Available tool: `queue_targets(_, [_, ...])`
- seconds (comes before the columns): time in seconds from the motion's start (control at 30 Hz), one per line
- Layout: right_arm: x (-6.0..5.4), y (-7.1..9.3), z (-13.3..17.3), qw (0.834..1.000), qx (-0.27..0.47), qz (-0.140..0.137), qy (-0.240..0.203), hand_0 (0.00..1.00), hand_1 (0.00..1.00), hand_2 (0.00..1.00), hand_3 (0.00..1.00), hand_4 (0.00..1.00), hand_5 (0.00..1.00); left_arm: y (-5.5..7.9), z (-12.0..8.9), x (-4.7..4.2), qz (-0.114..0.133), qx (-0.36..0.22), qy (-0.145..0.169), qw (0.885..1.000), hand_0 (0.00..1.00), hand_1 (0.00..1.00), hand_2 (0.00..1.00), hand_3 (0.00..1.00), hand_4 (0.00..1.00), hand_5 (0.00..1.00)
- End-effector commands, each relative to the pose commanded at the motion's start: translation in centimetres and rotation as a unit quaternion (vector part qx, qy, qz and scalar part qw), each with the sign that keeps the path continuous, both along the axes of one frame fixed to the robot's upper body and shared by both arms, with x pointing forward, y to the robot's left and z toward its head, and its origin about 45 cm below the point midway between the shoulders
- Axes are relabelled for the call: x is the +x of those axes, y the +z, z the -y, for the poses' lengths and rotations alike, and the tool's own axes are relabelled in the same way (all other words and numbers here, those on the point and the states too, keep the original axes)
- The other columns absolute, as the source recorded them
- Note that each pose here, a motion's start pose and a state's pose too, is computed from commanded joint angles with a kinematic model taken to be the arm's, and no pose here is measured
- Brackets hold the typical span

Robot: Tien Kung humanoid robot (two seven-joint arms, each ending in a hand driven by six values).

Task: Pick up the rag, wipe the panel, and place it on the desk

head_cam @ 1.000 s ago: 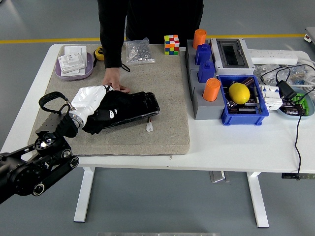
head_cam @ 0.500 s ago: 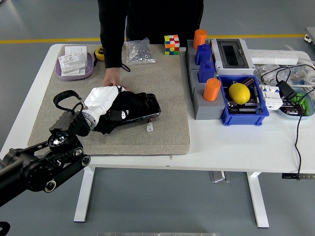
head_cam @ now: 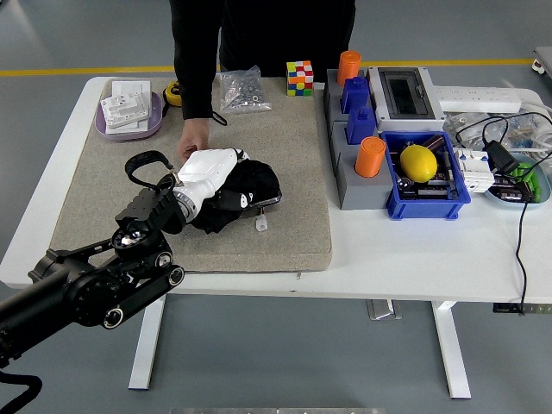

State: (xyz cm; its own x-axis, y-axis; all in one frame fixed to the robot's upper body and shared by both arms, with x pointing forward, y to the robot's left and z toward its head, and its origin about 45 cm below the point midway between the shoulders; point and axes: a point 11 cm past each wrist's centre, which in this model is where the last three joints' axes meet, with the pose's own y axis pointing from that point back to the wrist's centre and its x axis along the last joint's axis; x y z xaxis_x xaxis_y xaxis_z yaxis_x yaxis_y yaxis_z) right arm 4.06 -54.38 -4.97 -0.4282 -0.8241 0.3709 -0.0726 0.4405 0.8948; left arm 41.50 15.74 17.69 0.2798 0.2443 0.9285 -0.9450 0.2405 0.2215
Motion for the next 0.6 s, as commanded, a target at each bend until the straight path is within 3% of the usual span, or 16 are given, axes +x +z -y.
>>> queue_targets(0.6, [0.2, 0.1, 0.1, 1.000, -0.001, 0.001, 0.002, 0.688, 0.456, 0.639, 0.618, 0.998, 0.704, 0.0, 2.1, -0.08, -0.003, -0.004, -0.016, 1.000, 0.224, 0.118, 0.435, 0.295, 0.002, 0.002])
